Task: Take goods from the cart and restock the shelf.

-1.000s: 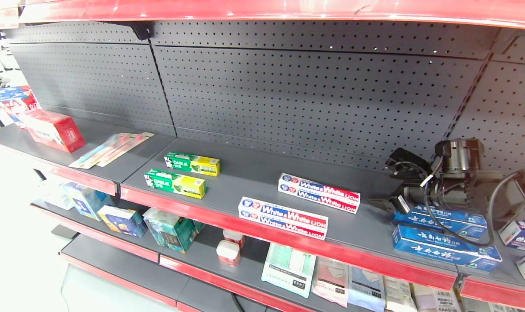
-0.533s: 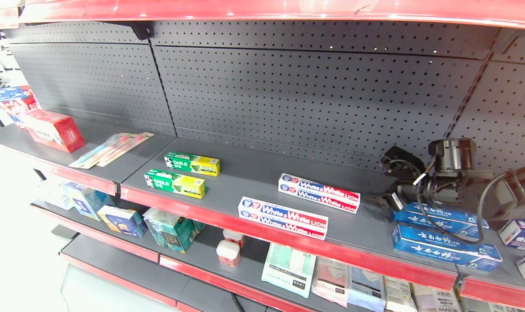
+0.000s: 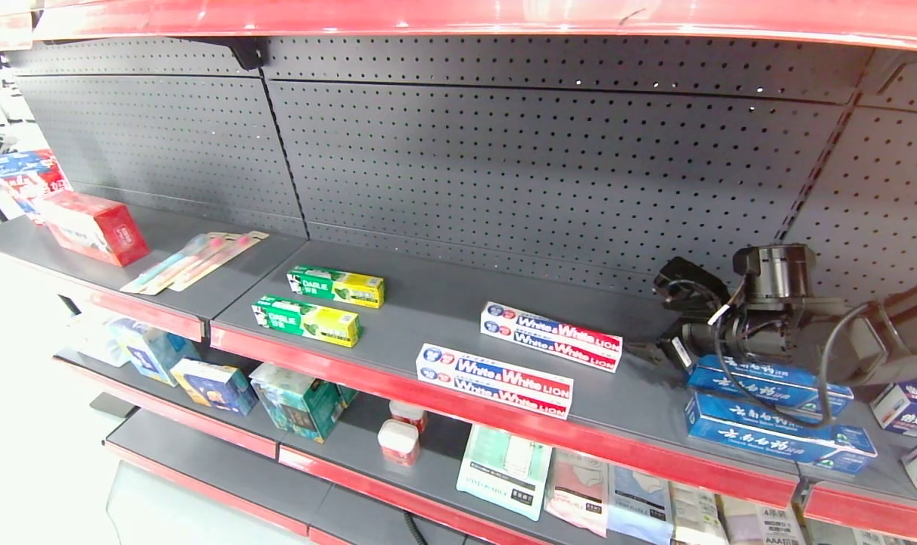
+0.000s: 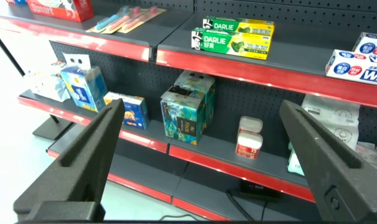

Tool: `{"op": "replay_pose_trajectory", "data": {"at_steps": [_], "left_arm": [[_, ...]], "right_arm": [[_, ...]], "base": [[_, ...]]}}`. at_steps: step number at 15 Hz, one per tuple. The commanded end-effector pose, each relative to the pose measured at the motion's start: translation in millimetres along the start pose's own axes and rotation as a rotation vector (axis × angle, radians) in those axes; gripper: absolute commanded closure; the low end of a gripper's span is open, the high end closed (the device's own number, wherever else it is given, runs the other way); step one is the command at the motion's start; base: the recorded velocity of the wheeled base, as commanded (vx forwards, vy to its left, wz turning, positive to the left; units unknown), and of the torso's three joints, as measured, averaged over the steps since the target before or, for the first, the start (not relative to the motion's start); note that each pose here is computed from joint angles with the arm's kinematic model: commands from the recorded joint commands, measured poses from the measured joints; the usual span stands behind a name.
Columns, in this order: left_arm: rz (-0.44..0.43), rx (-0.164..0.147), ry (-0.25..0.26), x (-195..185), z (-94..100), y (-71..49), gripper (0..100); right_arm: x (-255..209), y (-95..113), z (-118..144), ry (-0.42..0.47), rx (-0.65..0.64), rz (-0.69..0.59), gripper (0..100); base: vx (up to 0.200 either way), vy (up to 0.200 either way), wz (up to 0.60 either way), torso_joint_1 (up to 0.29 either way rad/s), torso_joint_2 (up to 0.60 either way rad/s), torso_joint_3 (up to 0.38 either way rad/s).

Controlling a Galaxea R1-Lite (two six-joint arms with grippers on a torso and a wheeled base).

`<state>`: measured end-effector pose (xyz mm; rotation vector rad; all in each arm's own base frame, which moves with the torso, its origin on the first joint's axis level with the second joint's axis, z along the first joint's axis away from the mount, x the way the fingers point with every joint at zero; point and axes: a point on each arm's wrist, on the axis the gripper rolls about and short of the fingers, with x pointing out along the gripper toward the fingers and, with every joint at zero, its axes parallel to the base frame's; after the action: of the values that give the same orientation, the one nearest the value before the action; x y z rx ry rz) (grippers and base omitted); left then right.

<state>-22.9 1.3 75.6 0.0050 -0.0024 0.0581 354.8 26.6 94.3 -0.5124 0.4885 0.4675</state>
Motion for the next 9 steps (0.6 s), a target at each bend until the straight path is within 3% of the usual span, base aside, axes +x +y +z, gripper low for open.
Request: {"op": "replay_pose_trajectory", "data": {"at_steps": [1, 9], "left_arm": [[0.0, 0.0, 0.001, 0.1, 0.1, 0.0, 0], [0.0, 0.0, 0.001, 0.1, 0.1, 0.0, 0]], "right_arm": [[1.3, 0.3, 1.5, -0.004, -0.003, 0.001, 0], [8.4, 3.4, 13.4, -0.035, 0.001, 0.01, 0]], "base": [[0.0, 0.0, 0.0, 0.0, 0.0, 0.0], [0.0, 0.0, 0.0, 0.0, 0.0, 0.0]]}}
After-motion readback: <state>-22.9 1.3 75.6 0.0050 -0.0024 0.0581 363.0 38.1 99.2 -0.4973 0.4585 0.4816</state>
